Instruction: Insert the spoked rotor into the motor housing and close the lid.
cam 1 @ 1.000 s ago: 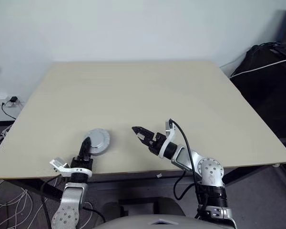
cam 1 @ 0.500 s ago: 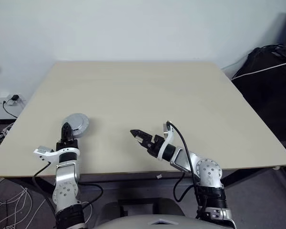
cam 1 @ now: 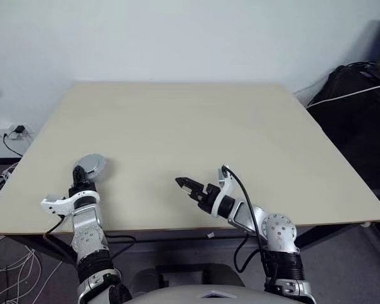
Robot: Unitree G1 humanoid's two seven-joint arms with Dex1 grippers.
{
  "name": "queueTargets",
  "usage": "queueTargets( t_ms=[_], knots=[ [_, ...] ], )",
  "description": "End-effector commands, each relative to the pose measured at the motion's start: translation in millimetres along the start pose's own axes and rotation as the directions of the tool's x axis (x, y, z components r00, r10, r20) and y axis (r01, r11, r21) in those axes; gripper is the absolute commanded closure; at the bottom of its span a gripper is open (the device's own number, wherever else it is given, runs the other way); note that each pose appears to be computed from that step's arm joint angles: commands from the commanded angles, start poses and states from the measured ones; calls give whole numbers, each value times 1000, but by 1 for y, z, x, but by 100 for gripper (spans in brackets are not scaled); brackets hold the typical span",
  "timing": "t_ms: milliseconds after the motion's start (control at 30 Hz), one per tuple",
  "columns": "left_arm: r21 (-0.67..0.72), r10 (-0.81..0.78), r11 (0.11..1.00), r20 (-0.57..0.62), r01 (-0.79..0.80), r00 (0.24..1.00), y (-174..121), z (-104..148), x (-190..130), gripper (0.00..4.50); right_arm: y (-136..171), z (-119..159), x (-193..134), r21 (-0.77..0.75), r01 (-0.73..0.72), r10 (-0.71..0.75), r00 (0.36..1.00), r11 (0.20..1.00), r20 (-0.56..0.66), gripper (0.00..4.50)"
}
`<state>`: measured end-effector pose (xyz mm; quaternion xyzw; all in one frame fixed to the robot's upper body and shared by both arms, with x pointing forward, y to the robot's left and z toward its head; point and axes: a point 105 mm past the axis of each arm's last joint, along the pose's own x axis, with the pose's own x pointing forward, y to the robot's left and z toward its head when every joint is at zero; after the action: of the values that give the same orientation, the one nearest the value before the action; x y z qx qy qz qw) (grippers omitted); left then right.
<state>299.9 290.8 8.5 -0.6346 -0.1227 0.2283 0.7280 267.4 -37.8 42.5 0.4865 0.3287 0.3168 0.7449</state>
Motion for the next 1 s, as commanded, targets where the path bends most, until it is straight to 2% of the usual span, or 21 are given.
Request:
queueTargets(
  t_ms=[33,267,500,767,1000],
  knots=[
    [37,-58,998,37,57,998,-22,5,10,237,11,6,0,-28,-38,39,999,999,25,0],
    [88,39,995,86,-46,996,-12,9,11,237,10,6,1,-30,-35,36,999,999,28,0],
    [100,54,993,85,-62,995,-10,8,9,11,11,5,2,-32,-42,43,999,999,23,0],
    [119,90,988,81,-99,993,-6,6,-2,5,10,4,2,-33,-40,40,999,999,21,0],
    [123,138,982,52,-144,989,4,1,-33,5,9,3,2,-26,-35,36,999,999,21,0]
  ],
)
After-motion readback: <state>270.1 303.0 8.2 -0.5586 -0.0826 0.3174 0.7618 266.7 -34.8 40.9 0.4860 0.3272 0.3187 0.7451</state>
